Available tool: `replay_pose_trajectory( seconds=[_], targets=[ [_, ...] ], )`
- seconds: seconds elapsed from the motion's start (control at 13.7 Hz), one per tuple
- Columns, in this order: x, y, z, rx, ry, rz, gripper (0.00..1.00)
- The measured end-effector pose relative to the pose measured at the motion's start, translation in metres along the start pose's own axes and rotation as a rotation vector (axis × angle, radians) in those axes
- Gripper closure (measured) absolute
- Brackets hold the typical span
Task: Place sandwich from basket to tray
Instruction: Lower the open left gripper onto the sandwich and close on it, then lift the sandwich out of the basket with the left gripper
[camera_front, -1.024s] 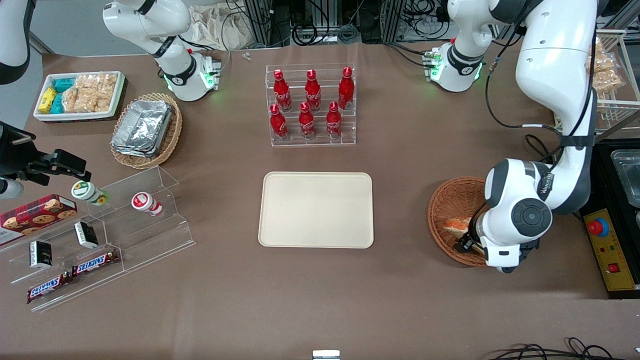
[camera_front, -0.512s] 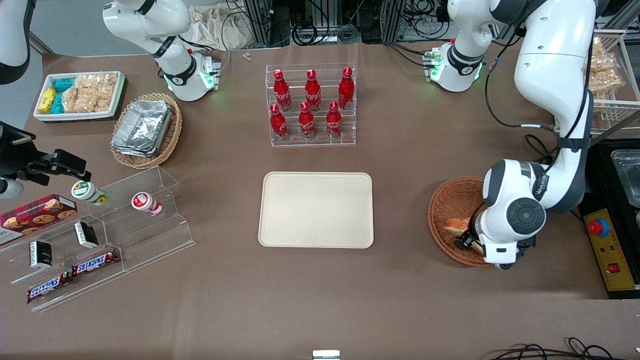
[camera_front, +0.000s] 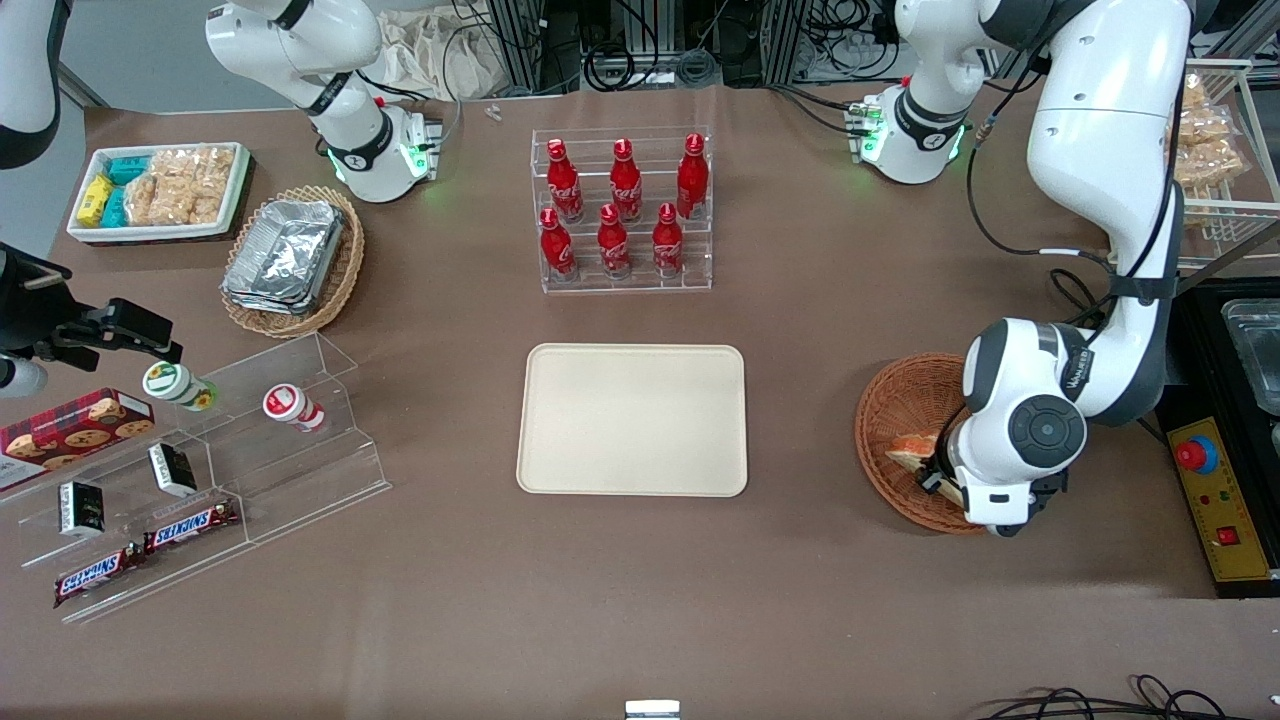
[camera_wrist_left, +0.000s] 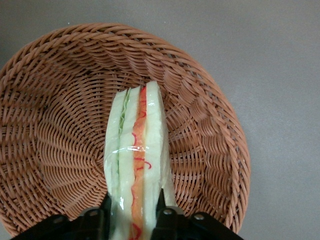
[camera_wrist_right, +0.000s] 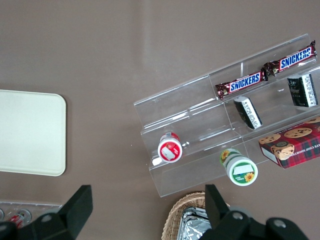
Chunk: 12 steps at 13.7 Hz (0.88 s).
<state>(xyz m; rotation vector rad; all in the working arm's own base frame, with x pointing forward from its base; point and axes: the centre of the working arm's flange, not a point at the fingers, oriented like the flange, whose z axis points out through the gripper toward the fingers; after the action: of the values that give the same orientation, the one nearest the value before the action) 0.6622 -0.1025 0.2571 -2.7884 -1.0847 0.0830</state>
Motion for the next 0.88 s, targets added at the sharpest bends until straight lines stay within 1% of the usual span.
replay_pose_trajectory(
  seconds=[0.07, 0.15, 0.29, 0.44, 0.66, 0.73, 0.8, 0.88],
  targets=[
    [0.0, 0.0, 0.0, 0.0, 0.0, 0.0, 0.76],
    [0.0, 0.0, -0.001, -0.001, 0.001, 0.0, 0.81],
    [0.0, -0.001, -0.004, 0.0, 0.005, 0.009, 0.82],
    [0.0, -0.004, -0.018, 0.025, -0.002, 0.069, 0.82],
    [0.001, -0.013, -0.068, 0.059, -0.016, 0.18, 0.85],
    [0.001, -0.016, -0.088, 0.06, -0.015, 0.224, 0.85],
    [0.0, -0.019, -0.106, 0.053, -0.008, 0.274, 0.85],
    [-0.003, -0.02, -0.123, 0.038, 0.007, 0.325, 0.85]
  ],
)
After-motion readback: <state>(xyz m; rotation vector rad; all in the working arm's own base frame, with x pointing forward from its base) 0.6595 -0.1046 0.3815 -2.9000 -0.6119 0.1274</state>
